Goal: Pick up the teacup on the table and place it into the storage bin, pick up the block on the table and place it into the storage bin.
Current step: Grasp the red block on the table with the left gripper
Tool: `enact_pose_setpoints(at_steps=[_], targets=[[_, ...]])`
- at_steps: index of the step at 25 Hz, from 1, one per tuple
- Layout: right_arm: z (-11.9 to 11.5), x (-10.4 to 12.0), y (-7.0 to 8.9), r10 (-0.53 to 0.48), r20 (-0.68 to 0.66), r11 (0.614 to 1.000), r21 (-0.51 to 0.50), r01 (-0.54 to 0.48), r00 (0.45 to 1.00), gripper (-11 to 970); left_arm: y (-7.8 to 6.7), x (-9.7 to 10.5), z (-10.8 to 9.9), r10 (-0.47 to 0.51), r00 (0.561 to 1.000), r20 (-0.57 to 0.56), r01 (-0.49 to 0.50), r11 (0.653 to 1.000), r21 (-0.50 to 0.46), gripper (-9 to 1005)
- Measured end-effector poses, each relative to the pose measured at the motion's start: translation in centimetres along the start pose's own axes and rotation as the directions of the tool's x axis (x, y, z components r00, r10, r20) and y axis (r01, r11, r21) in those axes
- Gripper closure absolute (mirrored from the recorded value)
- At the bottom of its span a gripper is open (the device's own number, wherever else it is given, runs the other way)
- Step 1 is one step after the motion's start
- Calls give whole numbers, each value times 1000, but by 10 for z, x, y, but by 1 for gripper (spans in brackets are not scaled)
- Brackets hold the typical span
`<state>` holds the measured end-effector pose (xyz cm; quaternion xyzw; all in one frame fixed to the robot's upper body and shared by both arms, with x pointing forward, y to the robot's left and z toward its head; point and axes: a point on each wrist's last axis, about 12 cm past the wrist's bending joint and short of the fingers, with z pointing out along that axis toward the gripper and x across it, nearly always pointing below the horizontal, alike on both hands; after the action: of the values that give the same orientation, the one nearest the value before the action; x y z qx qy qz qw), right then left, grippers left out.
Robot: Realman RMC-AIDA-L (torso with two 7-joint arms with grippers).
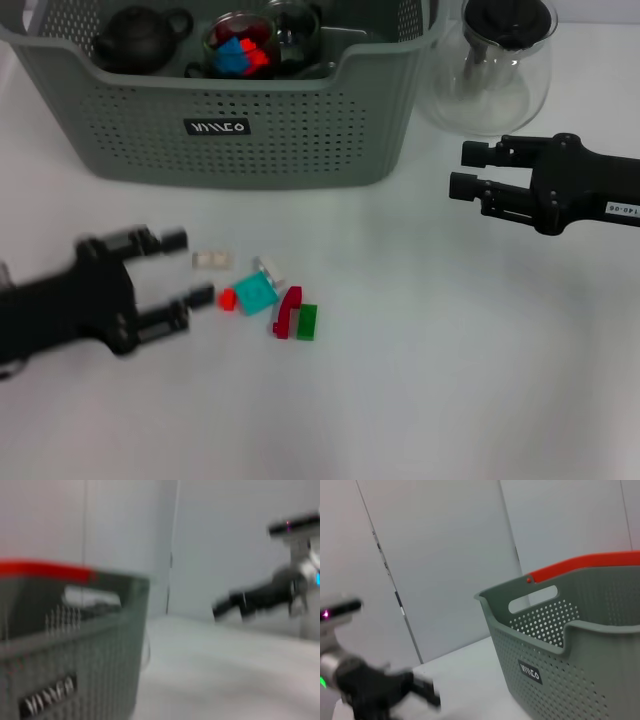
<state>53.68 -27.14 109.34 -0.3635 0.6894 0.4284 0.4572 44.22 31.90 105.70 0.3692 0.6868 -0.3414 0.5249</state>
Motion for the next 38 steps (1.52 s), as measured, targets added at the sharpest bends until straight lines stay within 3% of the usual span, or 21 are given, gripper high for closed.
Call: enact_pose_setpoints(at_steps=[5, 13, 18, 29, 38], targets=[[0, 2, 1, 5, -2, 1000, -1, -5, 1000, 455, -2, 30, 24, 55, 991, -122, -52, 998, 24, 354], [-2, 5, 2, 14, -3, 1000, 6, -14, 1000, 454, 9, 38, 46, 133, 966, -221, -131, 991, 22, 441], [-2, 5, 2, 14, -3, 1000, 5, -14, 1000, 453, 12, 42, 49, 159, 955, -250, -162, 987, 12, 523], [-2, 5, 2, 16, -2, 1000, 5, -16, 1000, 454, 13, 46, 56, 196, 943, -269, -201, 980, 12, 592], [-3, 5, 2, 17, -3, 1000, 7, -17, 1000, 455, 14, 46, 57, 203, 941, -270, -210, 978, 5, 585]])
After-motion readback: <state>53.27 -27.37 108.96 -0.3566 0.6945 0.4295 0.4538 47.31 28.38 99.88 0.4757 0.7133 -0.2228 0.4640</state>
